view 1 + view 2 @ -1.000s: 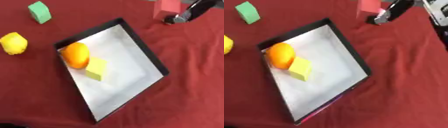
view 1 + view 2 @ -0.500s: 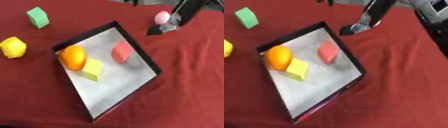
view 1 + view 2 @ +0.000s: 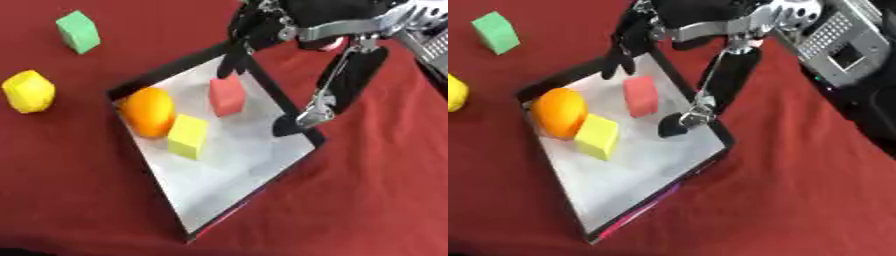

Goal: Pick up objects on the table and place them in the box.

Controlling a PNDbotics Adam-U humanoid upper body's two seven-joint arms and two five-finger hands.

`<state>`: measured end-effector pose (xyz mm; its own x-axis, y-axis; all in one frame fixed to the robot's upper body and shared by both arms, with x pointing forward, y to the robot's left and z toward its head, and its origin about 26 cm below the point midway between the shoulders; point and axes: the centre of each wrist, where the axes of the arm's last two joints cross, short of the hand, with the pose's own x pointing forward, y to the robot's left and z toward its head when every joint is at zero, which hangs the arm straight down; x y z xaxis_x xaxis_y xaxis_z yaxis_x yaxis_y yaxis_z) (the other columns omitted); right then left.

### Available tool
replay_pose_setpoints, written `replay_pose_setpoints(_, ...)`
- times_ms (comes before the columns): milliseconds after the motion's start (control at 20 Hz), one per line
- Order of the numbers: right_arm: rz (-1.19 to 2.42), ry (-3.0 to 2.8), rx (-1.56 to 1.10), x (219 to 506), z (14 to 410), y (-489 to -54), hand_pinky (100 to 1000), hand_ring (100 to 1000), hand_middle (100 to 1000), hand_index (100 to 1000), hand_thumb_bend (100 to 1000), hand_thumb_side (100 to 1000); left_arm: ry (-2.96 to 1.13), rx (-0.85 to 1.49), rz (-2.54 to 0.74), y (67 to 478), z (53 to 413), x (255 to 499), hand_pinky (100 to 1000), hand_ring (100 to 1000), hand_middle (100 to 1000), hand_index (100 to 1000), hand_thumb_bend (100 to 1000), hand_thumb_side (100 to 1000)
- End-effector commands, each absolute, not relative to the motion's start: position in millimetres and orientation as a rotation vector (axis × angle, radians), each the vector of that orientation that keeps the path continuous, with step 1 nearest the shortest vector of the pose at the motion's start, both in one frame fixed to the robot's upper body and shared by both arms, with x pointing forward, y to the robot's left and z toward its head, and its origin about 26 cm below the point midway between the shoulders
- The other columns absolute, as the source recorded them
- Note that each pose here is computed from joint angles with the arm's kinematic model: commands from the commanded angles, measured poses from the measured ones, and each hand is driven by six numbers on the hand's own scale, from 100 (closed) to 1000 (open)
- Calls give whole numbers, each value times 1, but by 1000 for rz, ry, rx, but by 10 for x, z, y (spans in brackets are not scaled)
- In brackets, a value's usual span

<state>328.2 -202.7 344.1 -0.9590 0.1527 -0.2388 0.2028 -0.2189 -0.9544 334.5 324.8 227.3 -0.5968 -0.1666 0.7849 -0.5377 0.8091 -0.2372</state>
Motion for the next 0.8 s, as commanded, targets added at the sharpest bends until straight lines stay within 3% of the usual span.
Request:
replay_pose_setpoints(50,-2477,1550,478,3283,3560,-2168,832,745,603,834,459,457,-2224,538,565,3283,2393,3322,645,852,684,743,328,627)
replay_pose_setpoints(400,-2434,1820,609,3280,3728,-2554,839,750,618,844,337,422,-2225,543,568,3290,2398,3321,645,851,683,742,332,623)
replay_pose_setpoints(800,-2369,2264,786,3379,3780,-3204,846,723,604,836,100,226,-2223,541,568,3287,2403,3325,643,852,682,742,333,621)
